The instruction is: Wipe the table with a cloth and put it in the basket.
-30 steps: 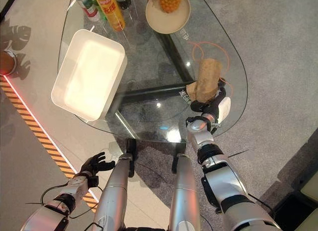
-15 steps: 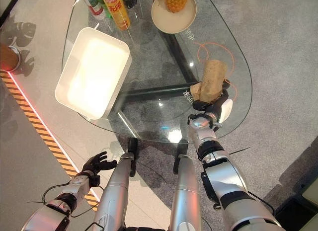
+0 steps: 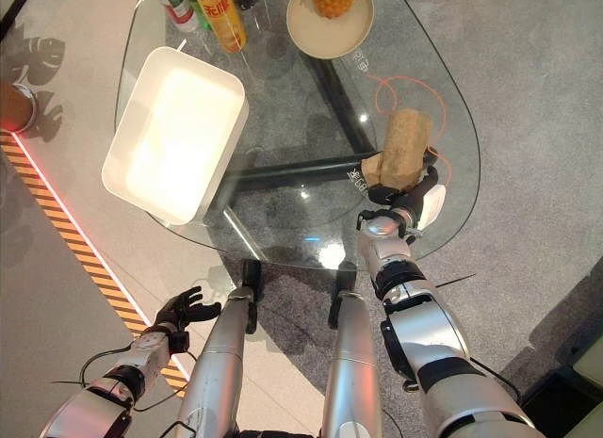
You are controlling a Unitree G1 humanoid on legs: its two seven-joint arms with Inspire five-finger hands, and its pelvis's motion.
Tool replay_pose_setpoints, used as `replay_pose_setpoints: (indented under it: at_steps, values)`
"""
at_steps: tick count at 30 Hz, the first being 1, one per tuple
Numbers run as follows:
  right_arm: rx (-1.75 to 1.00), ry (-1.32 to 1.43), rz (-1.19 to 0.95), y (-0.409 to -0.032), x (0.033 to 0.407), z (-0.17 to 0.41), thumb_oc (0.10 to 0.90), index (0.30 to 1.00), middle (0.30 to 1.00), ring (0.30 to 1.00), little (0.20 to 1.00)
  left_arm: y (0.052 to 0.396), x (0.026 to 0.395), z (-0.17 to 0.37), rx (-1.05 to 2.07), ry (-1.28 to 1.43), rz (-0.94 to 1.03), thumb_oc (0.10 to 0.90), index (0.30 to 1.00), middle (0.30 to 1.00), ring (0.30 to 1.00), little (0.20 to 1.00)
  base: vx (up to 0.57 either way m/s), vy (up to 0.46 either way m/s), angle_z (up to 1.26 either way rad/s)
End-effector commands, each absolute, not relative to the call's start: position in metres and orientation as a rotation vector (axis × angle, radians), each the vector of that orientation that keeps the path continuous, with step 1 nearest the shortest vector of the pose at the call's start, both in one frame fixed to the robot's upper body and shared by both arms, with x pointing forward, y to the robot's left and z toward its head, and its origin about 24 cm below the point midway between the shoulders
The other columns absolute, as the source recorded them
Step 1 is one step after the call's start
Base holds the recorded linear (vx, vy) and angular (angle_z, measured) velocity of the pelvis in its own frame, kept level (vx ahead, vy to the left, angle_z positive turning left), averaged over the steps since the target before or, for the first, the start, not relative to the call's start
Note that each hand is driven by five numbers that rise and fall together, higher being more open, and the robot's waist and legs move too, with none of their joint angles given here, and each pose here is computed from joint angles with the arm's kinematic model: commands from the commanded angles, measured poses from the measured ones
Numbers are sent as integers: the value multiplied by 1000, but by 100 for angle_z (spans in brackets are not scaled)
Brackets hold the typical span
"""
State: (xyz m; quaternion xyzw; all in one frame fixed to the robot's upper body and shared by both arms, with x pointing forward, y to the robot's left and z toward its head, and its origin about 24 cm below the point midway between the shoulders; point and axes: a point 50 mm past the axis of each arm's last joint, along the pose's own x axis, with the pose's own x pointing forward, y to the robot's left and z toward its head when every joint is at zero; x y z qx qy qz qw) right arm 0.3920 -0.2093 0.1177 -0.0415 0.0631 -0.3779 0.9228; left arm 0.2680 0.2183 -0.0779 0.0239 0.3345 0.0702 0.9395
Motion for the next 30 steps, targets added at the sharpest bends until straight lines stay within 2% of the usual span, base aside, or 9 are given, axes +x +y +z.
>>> replay_pose_setpoints:
  at_steps: [1,15,17,18,30]
  values:
    - [-18,1,-808,-226,399,157,800,900,900,900,900,208,258,-89,51,735,132,800,900,900,900,900,0,0,0]
    - [-6,12,-777,-226,403,161,800,900,900,900,900,204,261,-88,53,727,119,800,900,900,900,900,0,-1,1]
    - [-11,13,-769,-226,403,161,410,566,566,566,510,204,261,-87,53,727,120,800,900,900,900,900,0,0,0]
    - [-18,19,-758,-224,404,161,100,300,300,300,200,204,262,-87,55,726,119,800,900,900,900,900,0,0,0]
    - [-42,64,-735,-224,405,159,100,300,300,300,200,202,263,-86,52,723,109,800,900,900,900,900,0,0,0]
